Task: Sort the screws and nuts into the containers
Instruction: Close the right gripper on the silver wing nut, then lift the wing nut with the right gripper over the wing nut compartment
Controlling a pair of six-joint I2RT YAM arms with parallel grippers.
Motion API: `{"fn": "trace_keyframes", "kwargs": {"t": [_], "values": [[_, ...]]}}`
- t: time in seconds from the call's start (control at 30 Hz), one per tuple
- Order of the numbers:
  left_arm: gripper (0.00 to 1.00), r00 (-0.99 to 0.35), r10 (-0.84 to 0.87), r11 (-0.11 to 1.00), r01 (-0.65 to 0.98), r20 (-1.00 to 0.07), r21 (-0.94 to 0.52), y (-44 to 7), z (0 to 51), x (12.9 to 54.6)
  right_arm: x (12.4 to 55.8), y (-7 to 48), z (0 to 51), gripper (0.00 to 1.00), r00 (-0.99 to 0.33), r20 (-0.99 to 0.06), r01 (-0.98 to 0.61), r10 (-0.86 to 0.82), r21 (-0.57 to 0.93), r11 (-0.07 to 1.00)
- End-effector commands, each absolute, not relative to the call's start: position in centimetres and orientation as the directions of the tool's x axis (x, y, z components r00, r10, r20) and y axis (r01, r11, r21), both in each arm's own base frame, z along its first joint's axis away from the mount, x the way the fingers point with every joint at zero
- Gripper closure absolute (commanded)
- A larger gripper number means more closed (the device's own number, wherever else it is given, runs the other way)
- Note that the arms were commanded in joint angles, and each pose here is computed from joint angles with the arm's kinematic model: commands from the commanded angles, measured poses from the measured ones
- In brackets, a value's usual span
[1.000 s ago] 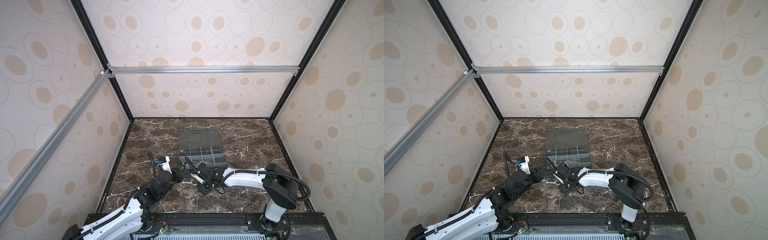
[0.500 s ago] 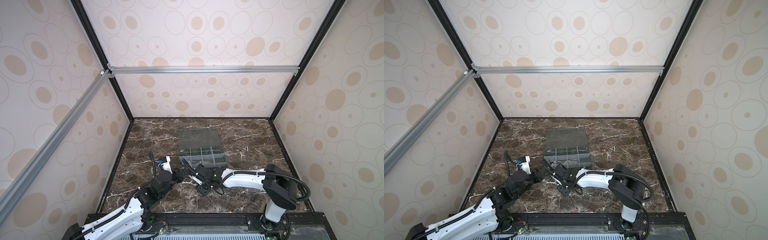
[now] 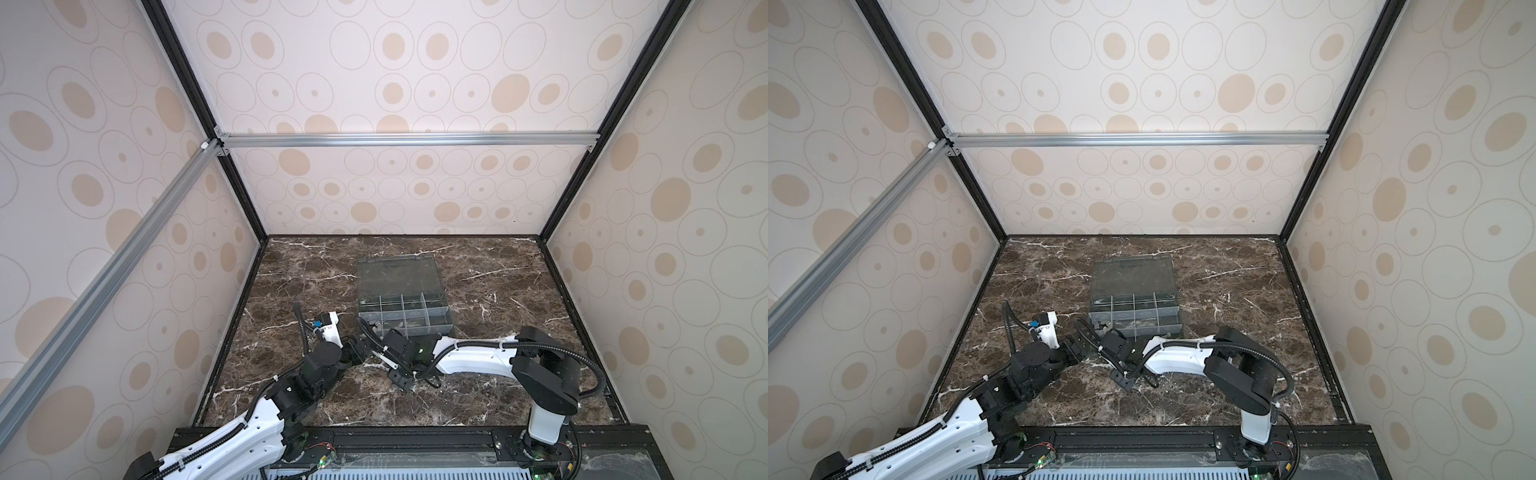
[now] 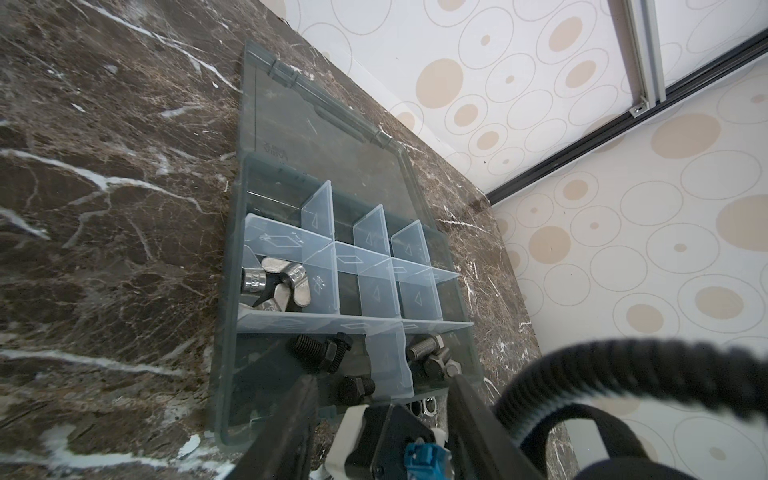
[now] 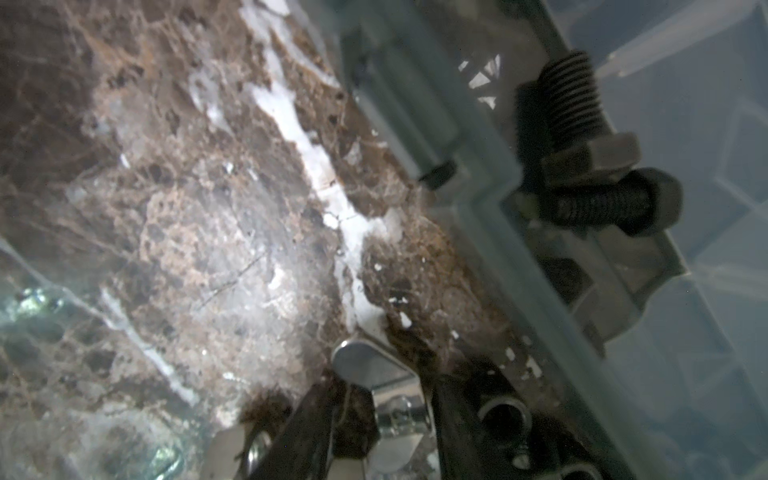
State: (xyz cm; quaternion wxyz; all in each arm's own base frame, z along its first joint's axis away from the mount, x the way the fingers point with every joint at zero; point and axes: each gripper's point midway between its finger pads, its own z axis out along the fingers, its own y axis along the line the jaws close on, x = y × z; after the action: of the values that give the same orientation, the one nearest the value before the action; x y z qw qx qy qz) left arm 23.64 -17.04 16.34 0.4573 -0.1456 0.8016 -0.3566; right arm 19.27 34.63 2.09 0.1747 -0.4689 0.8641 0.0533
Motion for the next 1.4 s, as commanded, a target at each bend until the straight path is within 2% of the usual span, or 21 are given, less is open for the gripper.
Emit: {"fn": "trace_keyframes", "kwargs": {"t": [0.0, 0.43, 0.6, 1.03, 1.37], "values": [[0.49, -0.53, -0.575, 0.702, 0.07, -0.623, -0.708, -16.6, 16.2, 23.5, 19.6, 34.2, 1.2, 0.63, -0.513, -0.313, -0.816, -0.799, -0.112, 0.567], [0.49, -0.526, -0.578, 0.705, 0.065, -0.624, -0.707, -16.4, 16.2, 23.5, 19.5, 33.8, 1.2, 0.8, -0.551, -0.319, -0.79, -0.771, -0.098, 0.606], [0.49, -0.524, -0.581, 0.703, 0.062, -0.623, -0.708, -16.4, 16.2, 23.5, 19.4, 34.1, 2.1, 0.84, -0.594, -0.351, -0.765, -0.724, -0.033, 0.644], [0.49, -0.519, -0.587, 0.701, 0.057, -0.621, -0.711, -16.1, 16.0, 23.5, 21.4, 34.6, 8.6, 0.86, -0.64, -0.493, -0.719, -0.589, 0.114, 0.686], [0.49, -0.522, -0.59, 0.693, 0.062, -0.615, -0.718, -16.4, 16.1, 23.5, 27.3, 36.9, 12.0, 0.86, -0.662, -0.561, -0.682, -0.497, 0.175, 0.711]]}}
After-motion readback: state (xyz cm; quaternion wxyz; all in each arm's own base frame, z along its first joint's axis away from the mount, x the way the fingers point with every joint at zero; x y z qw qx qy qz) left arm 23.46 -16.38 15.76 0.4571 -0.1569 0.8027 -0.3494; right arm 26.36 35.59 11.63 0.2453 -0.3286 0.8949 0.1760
